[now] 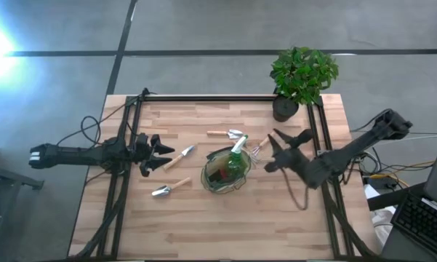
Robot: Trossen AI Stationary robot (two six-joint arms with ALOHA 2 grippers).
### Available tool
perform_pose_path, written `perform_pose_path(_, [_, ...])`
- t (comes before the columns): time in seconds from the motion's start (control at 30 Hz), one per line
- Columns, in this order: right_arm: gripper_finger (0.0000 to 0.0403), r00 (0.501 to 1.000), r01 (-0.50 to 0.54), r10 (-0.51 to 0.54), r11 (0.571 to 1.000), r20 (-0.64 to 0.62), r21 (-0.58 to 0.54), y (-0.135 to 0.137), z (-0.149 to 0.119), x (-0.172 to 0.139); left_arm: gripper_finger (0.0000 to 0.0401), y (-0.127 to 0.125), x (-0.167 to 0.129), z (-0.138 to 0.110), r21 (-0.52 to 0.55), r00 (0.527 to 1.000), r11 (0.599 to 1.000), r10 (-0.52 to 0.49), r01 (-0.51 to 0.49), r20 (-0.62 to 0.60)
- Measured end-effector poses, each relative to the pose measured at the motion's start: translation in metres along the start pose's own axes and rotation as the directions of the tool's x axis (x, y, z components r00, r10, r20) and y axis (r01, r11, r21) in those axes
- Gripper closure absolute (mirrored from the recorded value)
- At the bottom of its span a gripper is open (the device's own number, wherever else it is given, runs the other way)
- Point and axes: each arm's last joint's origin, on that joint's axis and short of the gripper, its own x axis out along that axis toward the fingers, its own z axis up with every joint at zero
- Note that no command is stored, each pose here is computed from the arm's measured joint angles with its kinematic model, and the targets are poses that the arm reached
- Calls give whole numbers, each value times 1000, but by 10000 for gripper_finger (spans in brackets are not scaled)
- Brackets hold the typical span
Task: Pick & Place Garden tools in Gardening bag
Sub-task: Put the right brown hand rake into the green gardening bag
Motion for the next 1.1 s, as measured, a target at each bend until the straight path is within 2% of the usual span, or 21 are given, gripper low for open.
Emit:
perform_pose_path(0.07, [292,988,-135,130,989,86,55,-9,-11,-1,156,0,0,0,0,1000,1000,-1,1,0])
perform_pose_path(0.13, [297,952,-271,249,957,177,108,-18,-20,-2,156,0,0,0,0,1000,1000,0,0,0])
perform_pose_path(0.23, [302,911,-383,331,901,247,202,-32,-31,-1,156,0,0,0,0,1000,1000,0,0,0])
perform_pose_path(0.4, [305,890,-455,422,839,173,298,-45,-52,0,156,0,0,0,0,1000,1000,0,0,0])
perform_pose_path(0.57, [305,803,-578,592,750,64,321,-44,-66,4,156,0,0,0,0,1000,1000,0,0,0])
perform_pose_path(0.7, [308,731,-650,683,699,-8,297,-31,-73,8,156,0,0,0,0,1000,1000,0,0,0])
perform_pose_path(0.9, [319,733,-638,671,735,-111,228,-13,-80,18,156,0,0,0,0,1000,1000,0,0,0])
perform_pose_path(1.1, [330,749,-584,626,779,-218,227,-7,-89,34,156,0,0,0,0,1000,1000,0,0,0])
